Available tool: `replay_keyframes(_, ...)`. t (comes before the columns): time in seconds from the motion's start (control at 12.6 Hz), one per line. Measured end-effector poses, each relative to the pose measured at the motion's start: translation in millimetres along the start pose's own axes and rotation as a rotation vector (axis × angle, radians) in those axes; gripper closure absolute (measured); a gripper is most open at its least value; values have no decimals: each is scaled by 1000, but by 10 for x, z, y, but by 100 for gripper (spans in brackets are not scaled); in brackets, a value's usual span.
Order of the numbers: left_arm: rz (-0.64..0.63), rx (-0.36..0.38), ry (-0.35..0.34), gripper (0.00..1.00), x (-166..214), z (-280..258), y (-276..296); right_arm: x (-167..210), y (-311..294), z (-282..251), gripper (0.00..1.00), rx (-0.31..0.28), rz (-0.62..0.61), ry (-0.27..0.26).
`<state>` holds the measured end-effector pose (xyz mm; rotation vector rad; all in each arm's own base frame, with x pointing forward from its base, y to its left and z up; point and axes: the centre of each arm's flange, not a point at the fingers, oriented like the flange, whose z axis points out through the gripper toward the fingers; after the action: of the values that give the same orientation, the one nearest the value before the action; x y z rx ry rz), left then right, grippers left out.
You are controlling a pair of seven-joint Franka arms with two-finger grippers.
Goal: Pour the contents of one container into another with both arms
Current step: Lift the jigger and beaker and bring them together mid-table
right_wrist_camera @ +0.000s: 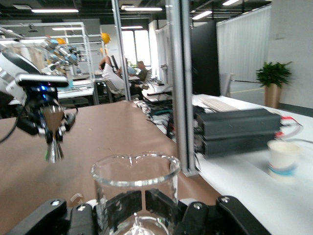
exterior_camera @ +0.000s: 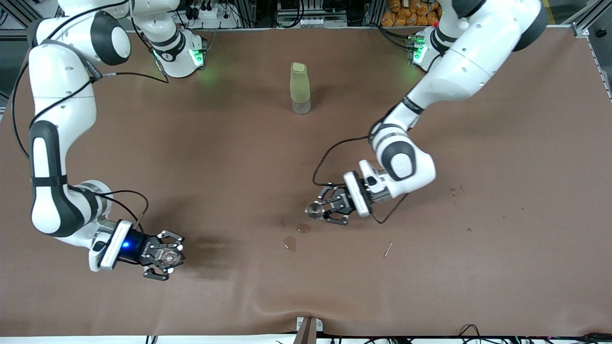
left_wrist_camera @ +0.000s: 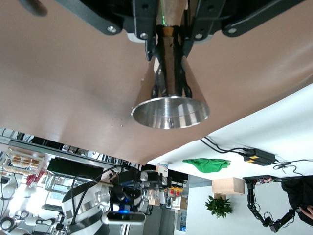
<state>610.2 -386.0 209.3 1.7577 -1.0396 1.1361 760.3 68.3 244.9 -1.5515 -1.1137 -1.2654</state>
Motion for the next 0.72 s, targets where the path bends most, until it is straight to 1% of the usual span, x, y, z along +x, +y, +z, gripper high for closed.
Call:
replay_keyframes(0.16,-14,20,18,79,37,188,83,326,-156,367,88,52,45,6)
replay_keyframes(0.48,5,112,12,79,-46,517,146,970,-507,957,88,141,157,6)
replay_keyframes(0.64,38,138,9,79,-68,645,152,1170,-713,1260,88,183,193,0)
replay_keyframes(0.72,54,146,12,79,-52,676,131,1197,-806,1406,88,199,208,-6)
